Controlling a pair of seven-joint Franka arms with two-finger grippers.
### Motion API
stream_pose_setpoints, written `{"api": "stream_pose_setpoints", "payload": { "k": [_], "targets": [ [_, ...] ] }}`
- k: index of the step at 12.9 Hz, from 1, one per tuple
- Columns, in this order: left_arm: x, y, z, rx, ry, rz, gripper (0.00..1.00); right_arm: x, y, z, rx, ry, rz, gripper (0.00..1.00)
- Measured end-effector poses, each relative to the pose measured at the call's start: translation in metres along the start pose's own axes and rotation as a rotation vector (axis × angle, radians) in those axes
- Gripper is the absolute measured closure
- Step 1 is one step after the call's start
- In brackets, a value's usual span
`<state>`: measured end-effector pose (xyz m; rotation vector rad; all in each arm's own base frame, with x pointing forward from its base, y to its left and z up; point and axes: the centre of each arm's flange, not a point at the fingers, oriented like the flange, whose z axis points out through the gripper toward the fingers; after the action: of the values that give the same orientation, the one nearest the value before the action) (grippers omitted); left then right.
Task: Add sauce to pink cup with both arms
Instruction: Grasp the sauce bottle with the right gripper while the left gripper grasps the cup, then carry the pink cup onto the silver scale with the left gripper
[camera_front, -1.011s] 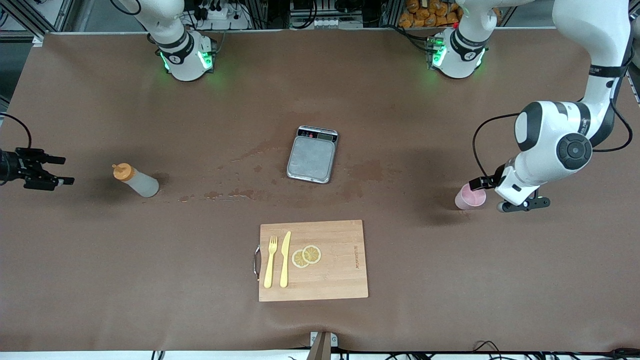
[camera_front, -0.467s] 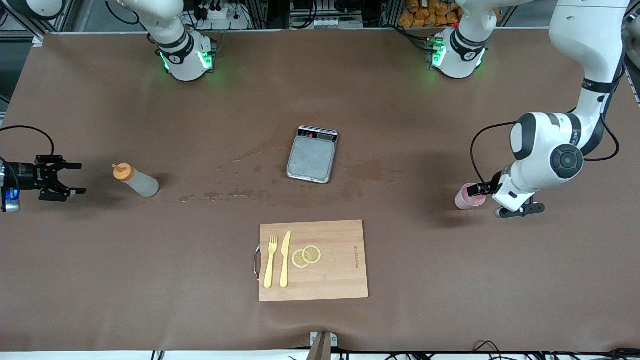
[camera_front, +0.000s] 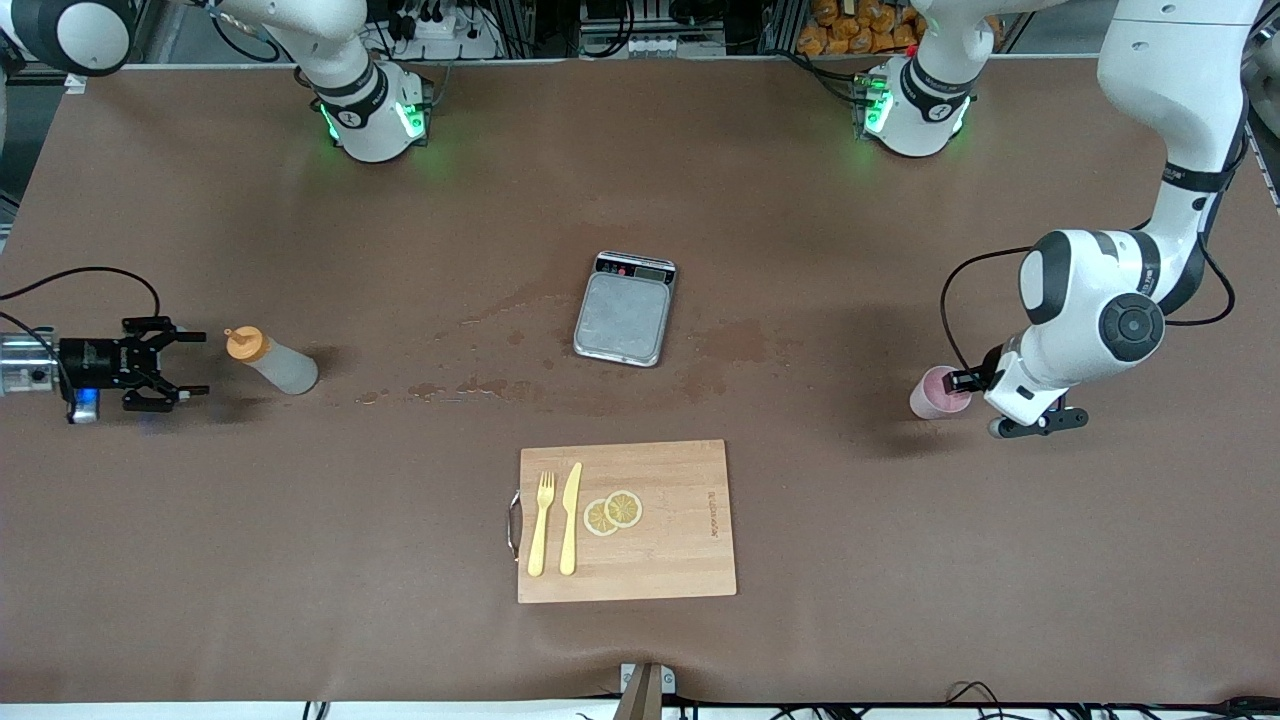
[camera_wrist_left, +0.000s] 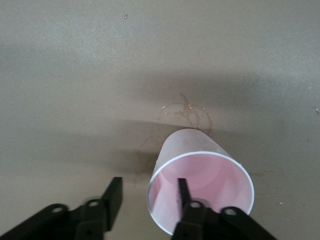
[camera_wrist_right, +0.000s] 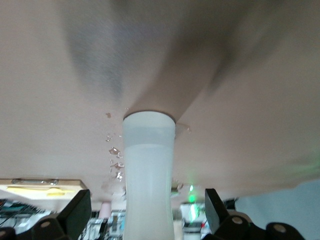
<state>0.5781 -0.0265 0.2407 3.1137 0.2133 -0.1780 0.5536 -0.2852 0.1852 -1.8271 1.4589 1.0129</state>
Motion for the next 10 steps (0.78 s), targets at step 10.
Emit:
{"api": "stream_pose_setpoints", "payload": {
  "k": [10],
  "targets": [
    [0.01,0.021,-0.033,-0.013,0.037,0.031,0.97,0.022,-0.009,0.068,-0.044,-0.205,0.096,0.0]
  ]
}}
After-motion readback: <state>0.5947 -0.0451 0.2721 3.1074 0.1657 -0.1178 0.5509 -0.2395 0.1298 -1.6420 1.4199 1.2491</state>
